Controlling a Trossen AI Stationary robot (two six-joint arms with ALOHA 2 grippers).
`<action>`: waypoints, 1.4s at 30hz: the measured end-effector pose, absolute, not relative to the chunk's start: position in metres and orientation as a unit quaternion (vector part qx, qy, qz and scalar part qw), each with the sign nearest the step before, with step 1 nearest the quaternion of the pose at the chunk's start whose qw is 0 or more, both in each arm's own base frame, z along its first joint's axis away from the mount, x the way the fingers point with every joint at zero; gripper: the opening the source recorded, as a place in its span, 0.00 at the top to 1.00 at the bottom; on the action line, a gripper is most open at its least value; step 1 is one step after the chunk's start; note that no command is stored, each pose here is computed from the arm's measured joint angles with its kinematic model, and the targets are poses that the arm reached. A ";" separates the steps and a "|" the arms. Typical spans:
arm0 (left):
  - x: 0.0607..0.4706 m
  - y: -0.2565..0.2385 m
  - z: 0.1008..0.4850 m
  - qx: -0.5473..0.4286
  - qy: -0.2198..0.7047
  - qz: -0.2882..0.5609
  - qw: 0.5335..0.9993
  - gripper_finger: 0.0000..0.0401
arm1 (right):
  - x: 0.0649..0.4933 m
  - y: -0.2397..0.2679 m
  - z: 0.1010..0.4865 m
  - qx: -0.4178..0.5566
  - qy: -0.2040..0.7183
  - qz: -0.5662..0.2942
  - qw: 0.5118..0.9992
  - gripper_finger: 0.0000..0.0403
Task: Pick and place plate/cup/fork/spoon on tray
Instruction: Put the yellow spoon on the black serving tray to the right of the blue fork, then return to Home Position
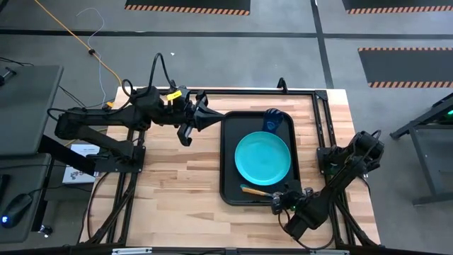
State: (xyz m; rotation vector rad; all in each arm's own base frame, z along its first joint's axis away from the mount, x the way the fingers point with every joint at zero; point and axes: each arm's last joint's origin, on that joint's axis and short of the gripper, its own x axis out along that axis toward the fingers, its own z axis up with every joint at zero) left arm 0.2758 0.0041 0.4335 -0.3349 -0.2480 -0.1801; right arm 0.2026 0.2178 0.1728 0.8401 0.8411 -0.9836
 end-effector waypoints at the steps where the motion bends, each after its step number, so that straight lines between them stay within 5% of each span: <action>1: 0.276 0.004 0.433 -0.166 -0.123 -0.089 0.974 1.00 | 0.203 0.217 0.173 0.380 0.382 -0.446 0.715 0.80; 13: 0.276 0.004 0.434 -0.166 -0.123 -0.090 0.974 1.00 | 0.208 0.211 0.177 0.391 0.375 -0.452 0.709 0.74; 23: 0.276 0.004 0.434 -0.165 -0.123 -0.089 0.974 1.00 | 0.190 0.193 0.217 0.403 0.389 -0.445 0.699 0.74; 36: 0.277 0.012 0.428 -0.167 -0.097 -0.076 0.978 1.00 | 0.167 0.189 0.208 0.412 0.510 -0.386 0.649 0.74; 42: 0.277 0.012 0.426 -0.167 -0.086 -0.075 0.979 1.00 | 0.151 0.170 0.209 0.487 0.455 -0.311 0.677 0.74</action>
